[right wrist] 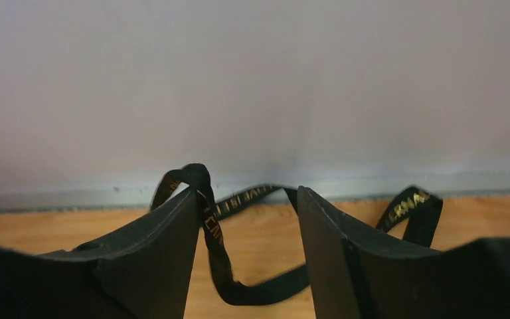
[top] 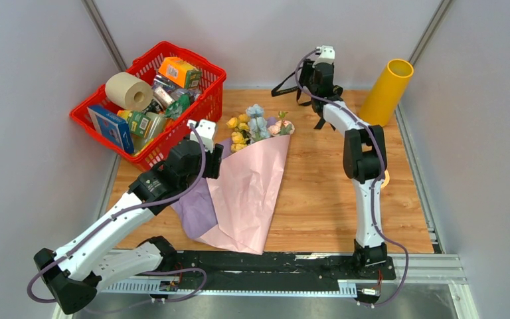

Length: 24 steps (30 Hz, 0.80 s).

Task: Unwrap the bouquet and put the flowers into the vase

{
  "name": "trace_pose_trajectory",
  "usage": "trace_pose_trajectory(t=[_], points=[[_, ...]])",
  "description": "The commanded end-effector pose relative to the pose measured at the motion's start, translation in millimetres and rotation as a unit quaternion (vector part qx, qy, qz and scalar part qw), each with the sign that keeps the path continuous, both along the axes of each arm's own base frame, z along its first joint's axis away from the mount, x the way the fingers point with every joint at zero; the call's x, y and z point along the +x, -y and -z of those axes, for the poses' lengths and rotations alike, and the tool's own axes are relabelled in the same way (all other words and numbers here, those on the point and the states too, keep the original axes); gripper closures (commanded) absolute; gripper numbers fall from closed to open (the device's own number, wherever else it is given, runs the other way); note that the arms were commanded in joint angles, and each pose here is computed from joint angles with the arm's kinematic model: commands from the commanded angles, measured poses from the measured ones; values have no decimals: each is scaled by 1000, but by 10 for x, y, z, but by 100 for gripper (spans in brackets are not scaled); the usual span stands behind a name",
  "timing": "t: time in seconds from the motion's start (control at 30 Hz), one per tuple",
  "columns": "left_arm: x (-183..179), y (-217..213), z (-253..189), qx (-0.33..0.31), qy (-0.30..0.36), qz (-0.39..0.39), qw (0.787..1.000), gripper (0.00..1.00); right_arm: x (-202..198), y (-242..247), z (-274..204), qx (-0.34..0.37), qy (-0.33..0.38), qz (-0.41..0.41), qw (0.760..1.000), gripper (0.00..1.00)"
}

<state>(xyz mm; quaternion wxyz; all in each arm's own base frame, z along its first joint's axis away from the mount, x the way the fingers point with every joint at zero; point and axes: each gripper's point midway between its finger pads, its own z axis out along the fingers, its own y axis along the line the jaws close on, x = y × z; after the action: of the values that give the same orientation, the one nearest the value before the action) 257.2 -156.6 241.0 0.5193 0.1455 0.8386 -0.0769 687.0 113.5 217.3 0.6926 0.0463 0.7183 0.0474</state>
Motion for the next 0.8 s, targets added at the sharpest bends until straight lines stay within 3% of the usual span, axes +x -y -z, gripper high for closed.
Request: trace_pose_trajectory(t=[0.0, 0.13, 0.37, 0.5, 0.77], points=[[21, -24, -102, -6, 21, -4, 1000, 34, -123, 221, 446, 18, -102, 55, 993, 37], [12, -37, -99, -9, 21, -5, 1000, 34, -461, 277, 746, 23, -175, 66, 982, 25], [-13, -15, -136, -18, 25, 2, 1000, 34, -959, 339, 1330, 35, -279, 85, 956, 19], [-22, -9, -129, -21, 23, 3, 1000, 34, -979, 411, 1526, 49, -294, 106, 949, 14], [-27, -51, -154, -21, 28, -5, 999, 34, -824, 499, 1748, 74, -298, 137, 942, 15]])
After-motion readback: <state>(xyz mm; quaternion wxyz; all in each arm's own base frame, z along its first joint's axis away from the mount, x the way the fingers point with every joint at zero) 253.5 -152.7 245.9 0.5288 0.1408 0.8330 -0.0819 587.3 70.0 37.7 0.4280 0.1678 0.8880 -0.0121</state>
